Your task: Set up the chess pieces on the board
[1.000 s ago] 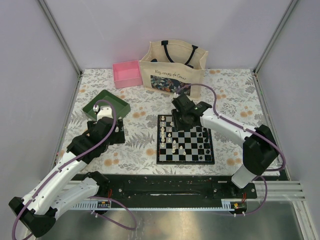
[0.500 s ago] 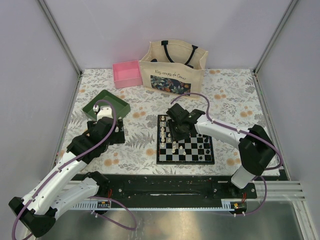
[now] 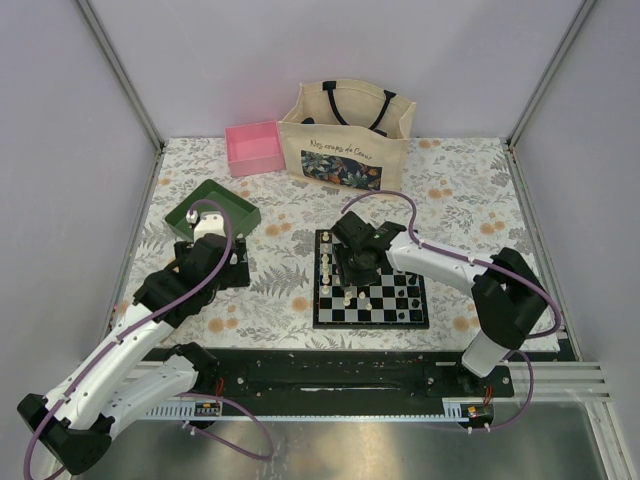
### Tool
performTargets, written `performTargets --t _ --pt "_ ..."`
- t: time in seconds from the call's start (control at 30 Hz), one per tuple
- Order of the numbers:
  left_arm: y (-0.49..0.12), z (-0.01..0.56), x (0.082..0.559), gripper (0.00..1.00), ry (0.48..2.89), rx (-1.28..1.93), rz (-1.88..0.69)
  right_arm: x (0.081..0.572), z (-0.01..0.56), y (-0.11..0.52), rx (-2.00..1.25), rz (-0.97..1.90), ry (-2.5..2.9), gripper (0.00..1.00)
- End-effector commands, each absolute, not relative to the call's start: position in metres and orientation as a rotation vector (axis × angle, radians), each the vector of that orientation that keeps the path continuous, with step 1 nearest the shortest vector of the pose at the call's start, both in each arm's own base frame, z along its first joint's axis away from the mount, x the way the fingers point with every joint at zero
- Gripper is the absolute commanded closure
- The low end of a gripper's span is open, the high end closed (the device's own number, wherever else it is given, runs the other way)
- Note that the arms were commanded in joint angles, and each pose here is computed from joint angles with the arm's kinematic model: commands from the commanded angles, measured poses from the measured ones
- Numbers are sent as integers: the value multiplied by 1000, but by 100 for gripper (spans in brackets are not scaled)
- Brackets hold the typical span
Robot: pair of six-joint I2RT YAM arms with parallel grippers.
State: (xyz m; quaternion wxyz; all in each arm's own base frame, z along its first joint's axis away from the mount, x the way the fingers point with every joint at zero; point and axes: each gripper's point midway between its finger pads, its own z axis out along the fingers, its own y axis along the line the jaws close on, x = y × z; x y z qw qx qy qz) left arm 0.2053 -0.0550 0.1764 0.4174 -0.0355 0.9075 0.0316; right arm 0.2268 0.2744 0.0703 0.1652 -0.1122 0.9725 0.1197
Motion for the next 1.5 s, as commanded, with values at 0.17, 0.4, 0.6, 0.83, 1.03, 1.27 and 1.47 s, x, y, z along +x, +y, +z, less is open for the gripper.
performTargets --t 0.17,0.4,0.6,0.83,1.03,1.27,1.47 --pt "-57 191 211 1 2226 -119 44 222 59 284 -271 360 2807 49" --pt "-57 192 211 1 2222 -120 41 219 57 287 -292 364 2816 50" --pt "-56 193 211 1 2221 -122 41 217 54 287 -306 345 2824 51" --pt "-57 192 211 1 2222 -120 41 222 51 283 -323 285 2799 53" --pt "-57 192 211 1 2223 -120 42 225 48 282 -337 251 2785 55" --pt "-57 192 211 1 2224 -120 45 228 50 285 -350 253 2770 57" --pt "-57 192 211 1 2224 -119 43 230 52 287 -353 263 2762 57"
